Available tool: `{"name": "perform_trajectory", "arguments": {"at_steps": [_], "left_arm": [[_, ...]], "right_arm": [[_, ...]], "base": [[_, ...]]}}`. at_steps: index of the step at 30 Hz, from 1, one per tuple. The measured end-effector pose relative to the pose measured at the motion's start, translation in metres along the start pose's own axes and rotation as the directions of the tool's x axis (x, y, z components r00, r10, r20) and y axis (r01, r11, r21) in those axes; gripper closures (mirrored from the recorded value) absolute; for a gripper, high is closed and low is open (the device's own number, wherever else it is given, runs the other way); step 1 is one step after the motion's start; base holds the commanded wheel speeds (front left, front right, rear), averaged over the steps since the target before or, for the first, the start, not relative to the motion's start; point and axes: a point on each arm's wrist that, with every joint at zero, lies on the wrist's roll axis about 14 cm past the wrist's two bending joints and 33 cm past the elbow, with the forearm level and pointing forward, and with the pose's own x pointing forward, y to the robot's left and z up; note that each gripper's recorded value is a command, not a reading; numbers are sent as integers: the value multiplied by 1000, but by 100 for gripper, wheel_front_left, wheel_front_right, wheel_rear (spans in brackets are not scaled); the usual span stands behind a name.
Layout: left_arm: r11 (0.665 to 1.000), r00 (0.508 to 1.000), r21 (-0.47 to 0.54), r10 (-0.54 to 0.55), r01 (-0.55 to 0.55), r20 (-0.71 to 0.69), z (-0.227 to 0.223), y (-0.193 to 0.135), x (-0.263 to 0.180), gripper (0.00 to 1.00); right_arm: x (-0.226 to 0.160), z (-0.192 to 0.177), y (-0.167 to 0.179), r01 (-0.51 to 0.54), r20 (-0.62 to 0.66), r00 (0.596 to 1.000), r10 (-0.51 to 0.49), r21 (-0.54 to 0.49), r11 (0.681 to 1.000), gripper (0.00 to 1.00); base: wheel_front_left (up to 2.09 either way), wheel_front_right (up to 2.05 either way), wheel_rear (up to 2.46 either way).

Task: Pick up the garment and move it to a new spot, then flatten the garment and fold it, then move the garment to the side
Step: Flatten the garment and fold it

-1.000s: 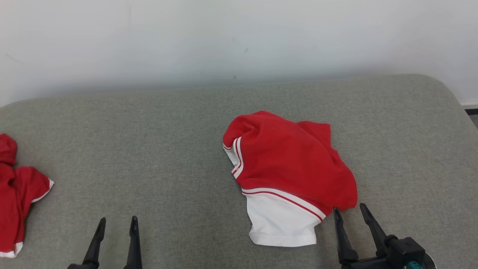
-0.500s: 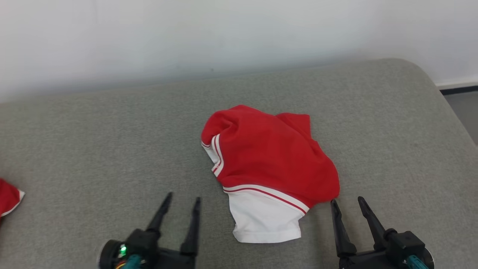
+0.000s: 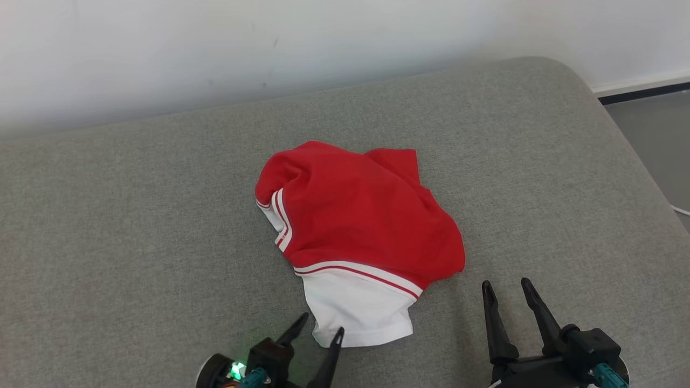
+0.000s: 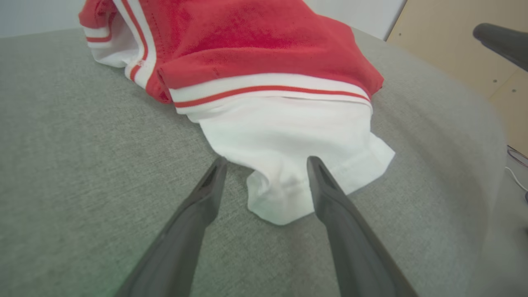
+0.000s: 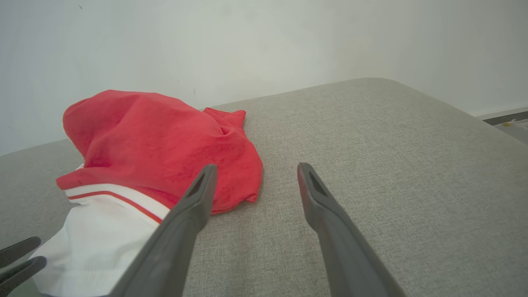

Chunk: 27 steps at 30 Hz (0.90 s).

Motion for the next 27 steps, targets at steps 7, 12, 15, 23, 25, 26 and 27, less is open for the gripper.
{"name": "perform_trajectory", "arguments": {"at_steps": [7,12,15,23,25,26,27], "left_arm": [[999,997,-15,-34,33,-71,-19,-6,2,100],[1000,1000,-31,-1,1,-3,4,5,6,100],[998,997,-49,48,-45,61,24,19,3,100],[972,955,-82,232,-220,184,54,65,-41,100],[960,942,-87,277,-265,191,52,74,-58,100],[953,935,-91,300,-288,191,50,77,-67,100],[945,927,-94,325,-312,189,48,81,-76,100]], "right_arm": [[3,-2,-1,2,-6,1000,-2,0,1000,0],[7,-3,4,-12,-7,1000,12,0,1000,0],[11,-4,8,-27,-10,1000,27,0,1000,0],[17,-10,33,-106,-25,994,106,8,994,0],[20,-10,42,-131,-22,991,131,10,991,0],[21,-9,46,-144,-22,989,144,11,990,0],[22,-10,50,-157,-22,987,157,12,988,0]], "base": [[0,0,0],[0,0,0],[0,0,0],[0,0,0],[0,0,0],[0,0,0],[0,0,0]]}}
